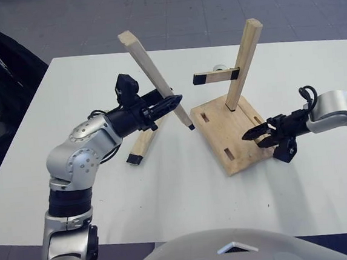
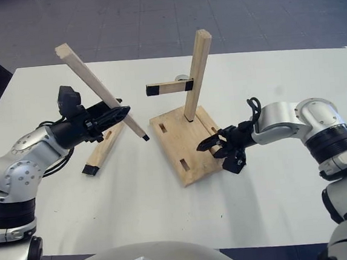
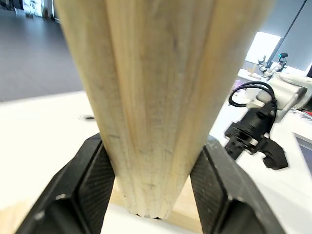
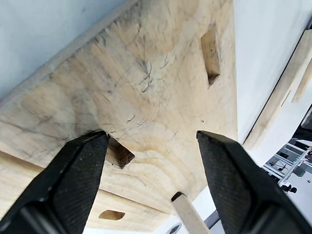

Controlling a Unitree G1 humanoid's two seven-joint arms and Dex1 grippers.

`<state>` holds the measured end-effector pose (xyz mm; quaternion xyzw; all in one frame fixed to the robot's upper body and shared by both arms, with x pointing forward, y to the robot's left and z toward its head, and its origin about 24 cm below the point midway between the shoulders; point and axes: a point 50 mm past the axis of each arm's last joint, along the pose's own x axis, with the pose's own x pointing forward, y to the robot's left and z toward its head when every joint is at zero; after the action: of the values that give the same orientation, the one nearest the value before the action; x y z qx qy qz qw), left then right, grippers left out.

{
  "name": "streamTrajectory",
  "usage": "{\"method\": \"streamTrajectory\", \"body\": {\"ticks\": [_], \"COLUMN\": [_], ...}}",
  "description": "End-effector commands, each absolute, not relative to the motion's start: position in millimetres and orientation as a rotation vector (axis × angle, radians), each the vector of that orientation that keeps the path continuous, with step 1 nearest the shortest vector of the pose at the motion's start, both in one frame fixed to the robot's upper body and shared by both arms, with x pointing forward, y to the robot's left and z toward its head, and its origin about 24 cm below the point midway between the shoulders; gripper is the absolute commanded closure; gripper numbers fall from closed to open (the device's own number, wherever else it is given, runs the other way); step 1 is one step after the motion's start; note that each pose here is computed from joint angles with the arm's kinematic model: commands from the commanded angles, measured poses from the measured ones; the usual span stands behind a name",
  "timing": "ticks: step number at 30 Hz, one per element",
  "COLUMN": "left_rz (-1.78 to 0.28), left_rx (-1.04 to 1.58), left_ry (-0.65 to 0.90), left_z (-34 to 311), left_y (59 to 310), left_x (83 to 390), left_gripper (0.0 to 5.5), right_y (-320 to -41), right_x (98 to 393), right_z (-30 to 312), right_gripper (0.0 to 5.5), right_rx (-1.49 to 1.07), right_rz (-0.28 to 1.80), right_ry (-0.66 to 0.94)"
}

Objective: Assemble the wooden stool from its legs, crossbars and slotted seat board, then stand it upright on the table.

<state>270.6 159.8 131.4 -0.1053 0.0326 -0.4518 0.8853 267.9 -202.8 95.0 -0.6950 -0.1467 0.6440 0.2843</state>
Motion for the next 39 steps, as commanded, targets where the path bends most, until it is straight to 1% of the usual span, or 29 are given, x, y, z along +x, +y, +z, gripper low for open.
{"method": "streamTrajectory", "body": {"ticks": [1,3,6,9,11,13,16,21,24,28,33,39], "left_rz": [-0.959,-0.991,-1.0,-0.979,-0.956,-0.954,-0.963,-0.997,-1.012,-1.032,-1.041,-0.991], "left_rx": [-0.188,-0.183,-0.149,-0.089,-0.08,-0.089,-0.098,-0.104,-0.099,-0.094,-0.081,-0.088], "left_ry": [-0.088,-0.109,-0.126,-0.151,-0.175,-0.192,-0.192,-0.195,-0.188,-0.182,-0.156,-0.19], "left_z": [134,126,112,102,99,95,88,84,82,80,74,83], "left_y": [155,153,158,164,167,165,161,156,153,149,147,147], "left_x": [280,279,279,286,292,297,304,312,316,321,327,341], "left_gripper": [3.39,3.39,3.39,3.39,3.39,3.39,3.39,3.39,3.39,3.39,3.39,3.39], "right_y": [-175,-168,-169,-171,-175,-182,-186,-183,-185,-184,-191,-200], "right_x": [277,278,276,277,284,293,303,311,318,329,329,338], "right_z": [105,115,123,127,129,124,107,73,61,56,53,65], "right_gripper": [2.2,2.2,2.2,2.2,2.2,2.2,2.2,2.2,2.2,2.2,2.2,2.2], "right_rx": [-1.742,-1.724,-1.734,-1.743,-1.739,-1.716,-1.643,-1.538,-1.524,-1.519,-1.527,-1.501], "right_rz": [1.578,1.533,1.513,1.49,1.429,1.354,1.266,1.19,1.121,1.049,1.04,0.93], "right_ry": [-0.548,-0.596,-0.597,-0.575,-0.51,-0.394,-0.268,-0.143,-0.089,-0.064,-0.046,-0.051]}}
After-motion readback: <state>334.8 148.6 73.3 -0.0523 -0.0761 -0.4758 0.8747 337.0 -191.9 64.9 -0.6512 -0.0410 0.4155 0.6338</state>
